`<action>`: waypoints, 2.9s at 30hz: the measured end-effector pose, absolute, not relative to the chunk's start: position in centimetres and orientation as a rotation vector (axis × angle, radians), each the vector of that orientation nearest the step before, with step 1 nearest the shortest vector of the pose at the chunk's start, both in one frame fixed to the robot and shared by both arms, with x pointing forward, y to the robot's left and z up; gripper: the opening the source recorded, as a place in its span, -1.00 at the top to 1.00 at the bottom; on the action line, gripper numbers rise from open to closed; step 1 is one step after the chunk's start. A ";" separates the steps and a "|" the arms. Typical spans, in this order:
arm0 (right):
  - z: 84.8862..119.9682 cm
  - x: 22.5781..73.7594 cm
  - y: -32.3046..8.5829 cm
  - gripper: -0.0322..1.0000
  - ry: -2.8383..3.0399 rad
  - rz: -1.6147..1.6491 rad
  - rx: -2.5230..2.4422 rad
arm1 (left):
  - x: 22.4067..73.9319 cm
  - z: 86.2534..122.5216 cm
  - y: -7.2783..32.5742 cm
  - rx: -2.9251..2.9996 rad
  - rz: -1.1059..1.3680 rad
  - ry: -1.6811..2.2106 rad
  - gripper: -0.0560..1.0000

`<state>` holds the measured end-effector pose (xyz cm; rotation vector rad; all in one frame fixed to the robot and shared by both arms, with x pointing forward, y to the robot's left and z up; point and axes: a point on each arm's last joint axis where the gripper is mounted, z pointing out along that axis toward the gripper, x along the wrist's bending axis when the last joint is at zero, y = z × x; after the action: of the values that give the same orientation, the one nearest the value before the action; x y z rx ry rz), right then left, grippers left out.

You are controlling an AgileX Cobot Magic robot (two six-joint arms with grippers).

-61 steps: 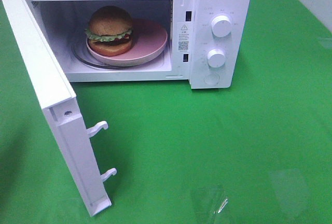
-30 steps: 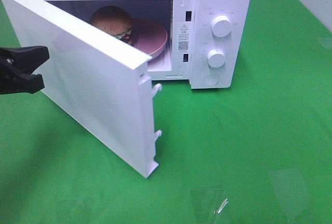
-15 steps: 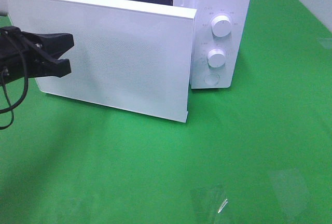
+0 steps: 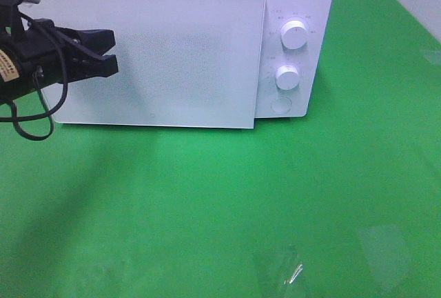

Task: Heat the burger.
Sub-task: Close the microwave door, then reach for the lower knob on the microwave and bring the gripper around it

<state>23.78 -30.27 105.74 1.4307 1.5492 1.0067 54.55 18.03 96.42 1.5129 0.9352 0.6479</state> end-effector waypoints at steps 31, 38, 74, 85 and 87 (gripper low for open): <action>105.7 23.8 -30.3 -0.53 1.549 1.007 1.431 | 58.5 95.3 8.4 1.638 0.622 0.782 0.89; 105.7 23.8 -30.3 -0.53 1.549 1.007 1.431 | 59.5 95.5 6.2 1.658 0.611 0.756 0.89; 105.7 23.8 -30.3 -0.53 1.549 1.007 1.431 | 49.8 99.1 -0.5 2.213 0.382 0.836 -0.98; 105.7 23.8 -30.3 -0.53 1.549 1.007 1.431 | 47.6 99.9 2.2 2.478 0.319 1.000 -0.98; 105.7 23.8 -30.3 -0.53 1.549 1.007 1.431 | 47.4 99.9 2.5 2.509 0.303 1.028 -0.98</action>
<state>23.78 -30.27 105.74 1.4307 1.5492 1.0067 47.36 2.54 99.92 2.5089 1.0285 0.3027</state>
